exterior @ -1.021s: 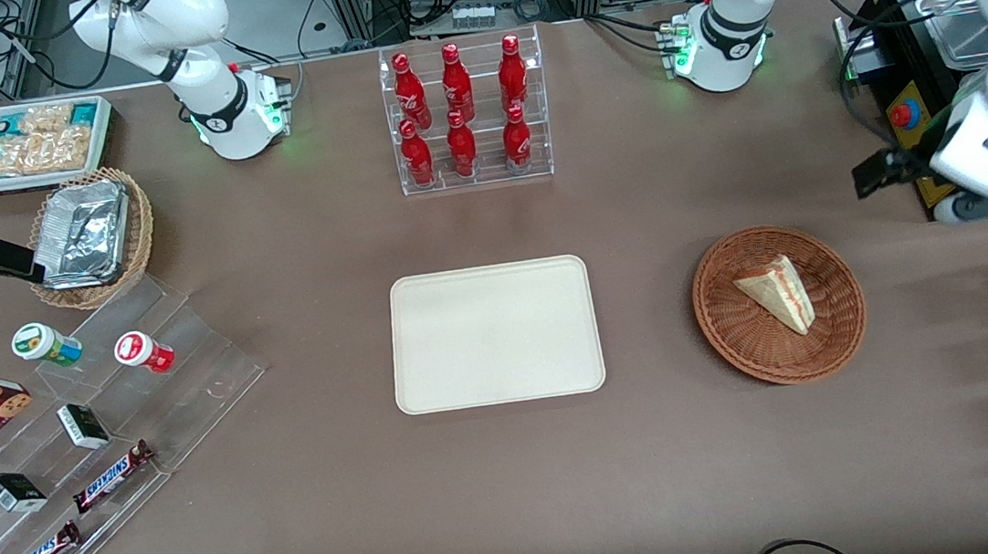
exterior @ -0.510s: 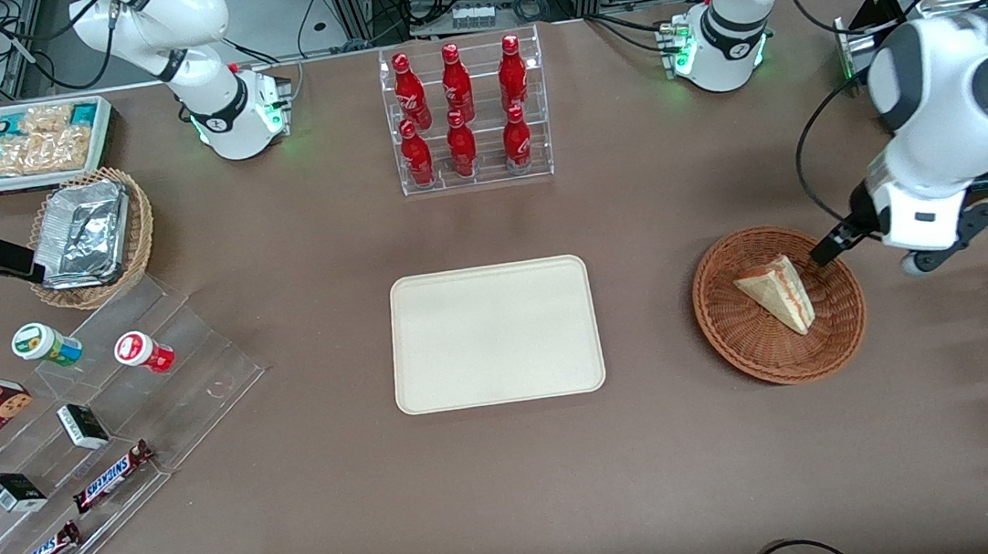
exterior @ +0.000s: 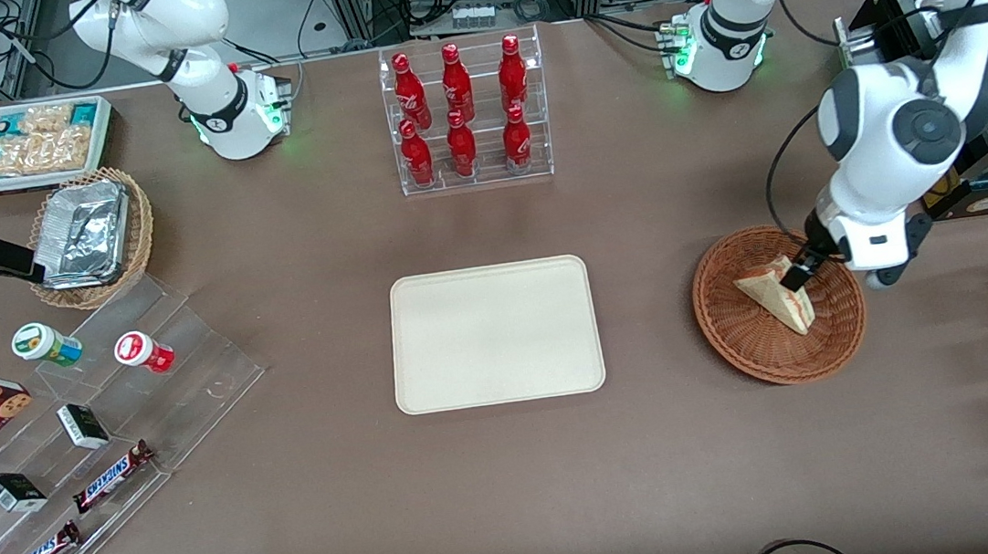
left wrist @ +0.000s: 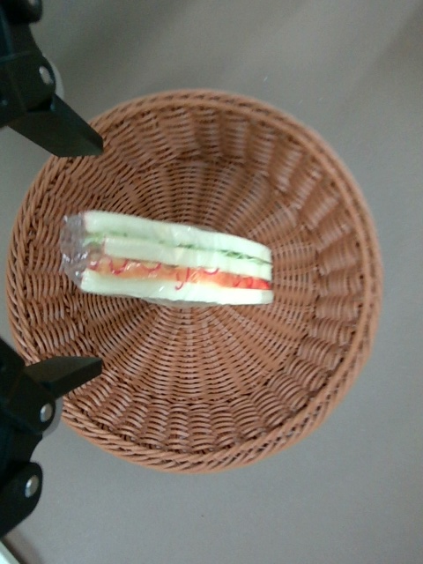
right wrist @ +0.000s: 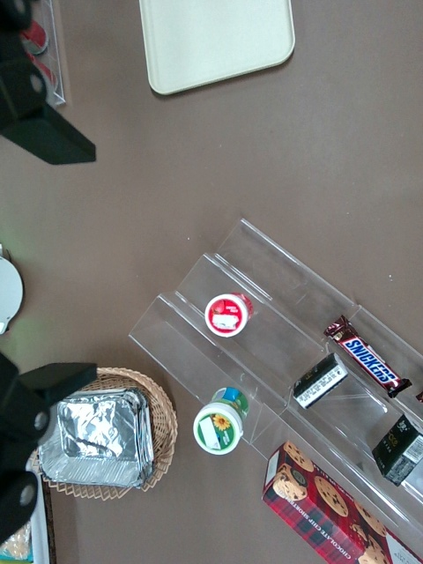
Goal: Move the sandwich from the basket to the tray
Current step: 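Lower the open left gripper over the sandwich in the wicker basket, then close the left gripper on the wrapped sandwich and lift it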
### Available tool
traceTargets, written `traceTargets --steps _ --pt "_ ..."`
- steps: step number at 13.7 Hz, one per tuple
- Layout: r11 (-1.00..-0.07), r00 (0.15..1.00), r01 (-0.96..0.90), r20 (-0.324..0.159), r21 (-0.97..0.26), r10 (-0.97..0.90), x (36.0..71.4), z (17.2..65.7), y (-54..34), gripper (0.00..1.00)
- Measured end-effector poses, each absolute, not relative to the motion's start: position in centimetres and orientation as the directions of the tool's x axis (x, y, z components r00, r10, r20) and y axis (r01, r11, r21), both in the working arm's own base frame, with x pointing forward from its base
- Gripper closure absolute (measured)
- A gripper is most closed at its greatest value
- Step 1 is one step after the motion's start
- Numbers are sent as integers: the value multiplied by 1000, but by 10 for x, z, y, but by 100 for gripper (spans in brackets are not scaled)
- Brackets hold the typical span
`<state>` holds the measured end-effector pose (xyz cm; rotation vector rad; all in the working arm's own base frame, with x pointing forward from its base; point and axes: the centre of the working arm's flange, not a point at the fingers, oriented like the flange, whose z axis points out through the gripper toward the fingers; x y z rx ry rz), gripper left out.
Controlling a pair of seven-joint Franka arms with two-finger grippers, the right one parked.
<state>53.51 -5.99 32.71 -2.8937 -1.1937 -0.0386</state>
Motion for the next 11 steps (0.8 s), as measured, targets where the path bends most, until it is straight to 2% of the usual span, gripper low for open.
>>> traceTargets --steps 11 --pt "-712 712 702 17 -7 702 532 263 -66 0"
